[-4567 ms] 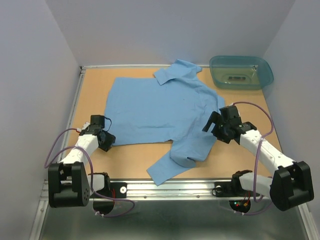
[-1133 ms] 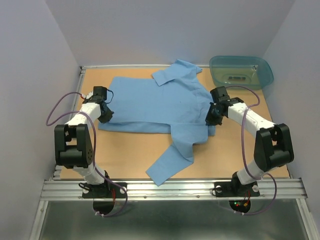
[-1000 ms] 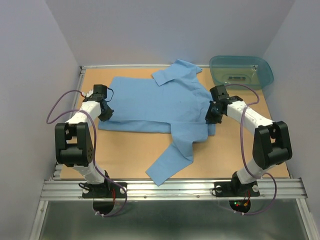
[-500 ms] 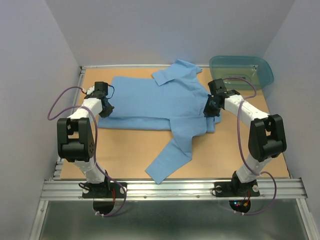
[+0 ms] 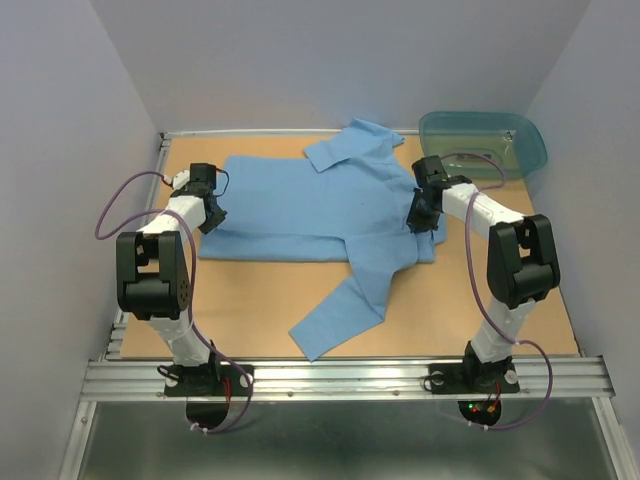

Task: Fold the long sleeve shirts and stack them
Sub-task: Fold the shirt

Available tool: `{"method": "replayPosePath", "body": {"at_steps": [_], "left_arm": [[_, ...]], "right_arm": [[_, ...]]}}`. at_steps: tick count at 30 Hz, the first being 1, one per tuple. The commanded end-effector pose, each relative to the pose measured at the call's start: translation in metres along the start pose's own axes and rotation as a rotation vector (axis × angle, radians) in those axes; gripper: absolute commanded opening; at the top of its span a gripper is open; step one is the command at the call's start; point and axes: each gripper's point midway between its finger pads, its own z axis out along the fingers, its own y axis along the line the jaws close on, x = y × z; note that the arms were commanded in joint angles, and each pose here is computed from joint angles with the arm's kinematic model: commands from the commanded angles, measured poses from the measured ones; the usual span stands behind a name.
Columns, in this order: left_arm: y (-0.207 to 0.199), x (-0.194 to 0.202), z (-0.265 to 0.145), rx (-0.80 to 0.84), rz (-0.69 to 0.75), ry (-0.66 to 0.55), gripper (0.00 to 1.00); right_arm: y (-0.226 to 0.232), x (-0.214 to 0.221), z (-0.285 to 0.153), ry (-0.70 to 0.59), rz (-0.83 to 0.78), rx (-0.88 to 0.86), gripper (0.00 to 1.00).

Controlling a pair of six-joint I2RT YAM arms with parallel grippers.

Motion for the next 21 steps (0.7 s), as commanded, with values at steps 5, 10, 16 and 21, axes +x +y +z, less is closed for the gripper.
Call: {"method": "replayPosePath", "body": {"at_steps": [5, 10, 16, 21], "left_arm": [[-0.007, -0.030, -0.010, 0.018, -0.040, -0.097, 0.25], [-0.011, -0.039, -0.016, 0.046, -0.048, -0.130, 0.25], [-0.014, -0.046, -0.023, 0.066, -0.037, -0.148, 0.32], [-0.014, -0.039, -0.045, 0.138, 0.018, -0.128, 0.69]], "right_arm": [[0.018, -0.051, -0.014, -0.137, 0.001, -0.044, 0.04], [0.017, -0.059, -0.009, -0.155, 0.031, -0.033, 0.06], [0.022, -0.070, -0.003, -0.177, 0.042, -0.042, 0.16], [0.027, -0.082, -0.029, -0.223, -0.034, -0.092, 0.68]]}}
